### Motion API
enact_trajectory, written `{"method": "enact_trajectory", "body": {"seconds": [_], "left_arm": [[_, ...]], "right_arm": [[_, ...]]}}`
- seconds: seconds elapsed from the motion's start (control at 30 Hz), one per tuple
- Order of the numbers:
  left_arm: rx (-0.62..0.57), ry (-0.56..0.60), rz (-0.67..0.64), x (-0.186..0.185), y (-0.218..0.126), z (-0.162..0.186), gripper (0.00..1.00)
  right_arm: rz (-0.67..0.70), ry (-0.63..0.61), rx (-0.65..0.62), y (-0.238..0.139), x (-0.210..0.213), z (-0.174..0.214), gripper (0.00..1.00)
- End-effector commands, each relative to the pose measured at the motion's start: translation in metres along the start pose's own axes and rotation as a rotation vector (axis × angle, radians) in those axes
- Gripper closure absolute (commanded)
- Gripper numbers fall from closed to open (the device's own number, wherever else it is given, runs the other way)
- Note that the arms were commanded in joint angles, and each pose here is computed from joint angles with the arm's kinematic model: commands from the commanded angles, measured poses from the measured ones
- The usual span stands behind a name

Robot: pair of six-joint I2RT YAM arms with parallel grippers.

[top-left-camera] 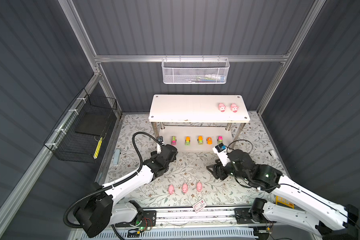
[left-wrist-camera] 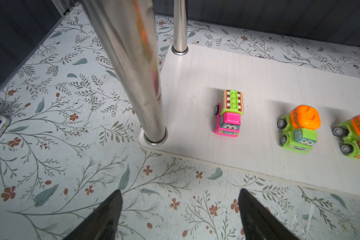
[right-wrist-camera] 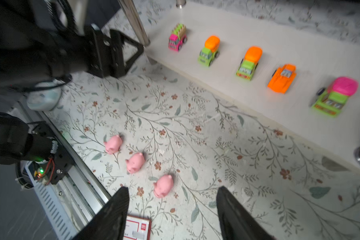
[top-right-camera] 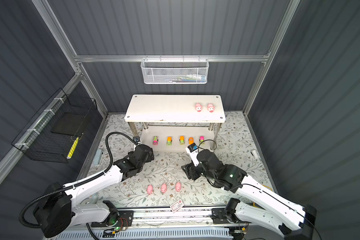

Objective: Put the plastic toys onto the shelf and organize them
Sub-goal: 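Move the right gripper down over the pink pigs on the table, then close the right gripper on the pink pig nearest it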

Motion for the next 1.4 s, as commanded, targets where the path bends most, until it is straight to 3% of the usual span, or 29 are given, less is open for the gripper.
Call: {"method": "enact_trajectory", "body": {"seconds": [0.0, 0.2, 0.47, 0.87, 1.37], "left_arm": [[-0.022, -0.025, -0.022, 0.005, -0.004, -0.009, 0.13], [-0.022, -0.023, -0.027, 0.005, -0.004, -0.009, 0.13], [-0.017, -0.021, -0.04, 0.01, -0.003, -0.005, 0.13], [-0.008, -0.018, -0.05, 0.011, 0.001, -0.001, 0.13], [0.0, -0.021, -0.056, 0.015, 0.002, 0.002, 0.13]], "right_arm": [[0.014, 0.102, 0.099, 0.024, 0.001, 0.015, 0.3], [0.02, 0.107, 0.332, 0.069, 0.007, 0.046, 0.26], [0.007, 0.081, 0.485, 0.092, 0.016, 0.071, 0.25], [-0.014, 0.004, 0.639, 0.112, 0.031, 0.091, 0.28], [0.005, -0.006, 0.694, 0.128, 0.032, 0.105, 0.38]]}}
Point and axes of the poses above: each gripper's point midway between its finger pads, its own y axis out along the fingers, its own x axis along the line the jaws close on, z = x × y, the point moved 4 cm from there along -y, back along the fingers, and after that the axes turned 1 degree about -y, right-handed, at the moved point
